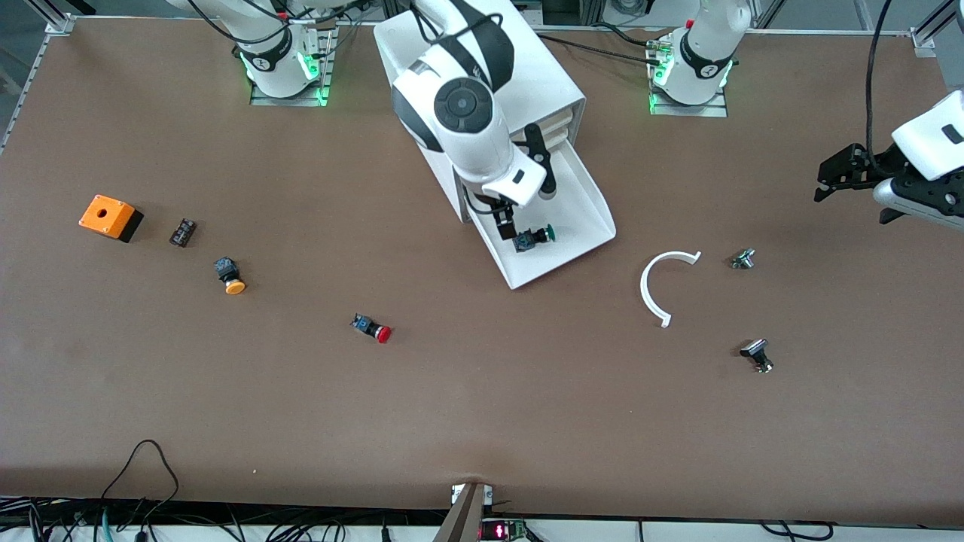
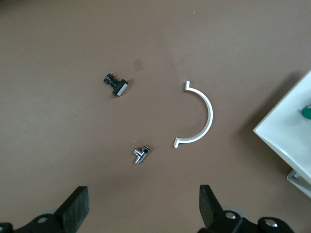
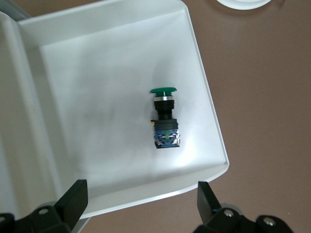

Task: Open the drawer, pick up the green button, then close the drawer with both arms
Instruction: 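Grasp the green-capped button inside the drawer with the right gripper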

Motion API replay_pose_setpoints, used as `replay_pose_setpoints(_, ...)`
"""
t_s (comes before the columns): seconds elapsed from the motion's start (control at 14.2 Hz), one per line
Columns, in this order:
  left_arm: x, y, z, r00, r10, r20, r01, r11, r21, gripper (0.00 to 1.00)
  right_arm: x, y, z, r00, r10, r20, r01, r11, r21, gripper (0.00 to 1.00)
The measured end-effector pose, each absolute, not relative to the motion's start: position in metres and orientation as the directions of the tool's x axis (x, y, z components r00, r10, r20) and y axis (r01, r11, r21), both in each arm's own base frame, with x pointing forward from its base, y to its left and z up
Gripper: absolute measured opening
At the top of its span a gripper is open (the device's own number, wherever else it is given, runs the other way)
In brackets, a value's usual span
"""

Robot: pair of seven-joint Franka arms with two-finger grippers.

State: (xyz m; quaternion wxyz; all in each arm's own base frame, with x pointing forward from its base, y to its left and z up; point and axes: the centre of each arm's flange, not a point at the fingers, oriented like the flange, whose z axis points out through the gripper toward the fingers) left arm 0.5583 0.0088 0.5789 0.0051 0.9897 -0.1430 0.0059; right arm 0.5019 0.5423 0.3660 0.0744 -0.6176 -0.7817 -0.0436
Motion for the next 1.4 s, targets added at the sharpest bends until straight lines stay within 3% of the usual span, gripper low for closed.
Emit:
replay_pose_setpoints(0.49,0.559,0.010,0.577,0.998,0.055,0.007,0.055,-0.998,0.009,1.00,0.503,0.559,0.307,-0.232,0.956,0.179,0.972,0.235,0.003,0.99)
replay_pose_setpoints(1.4,0.560,0.009,0.575,0.996,0.084,0.002,0.084,-0.996,0.009,1.00,0.490,0.579,0.261,-0.262,0.947,0.187,0.965,0.259,0.045,0.99)
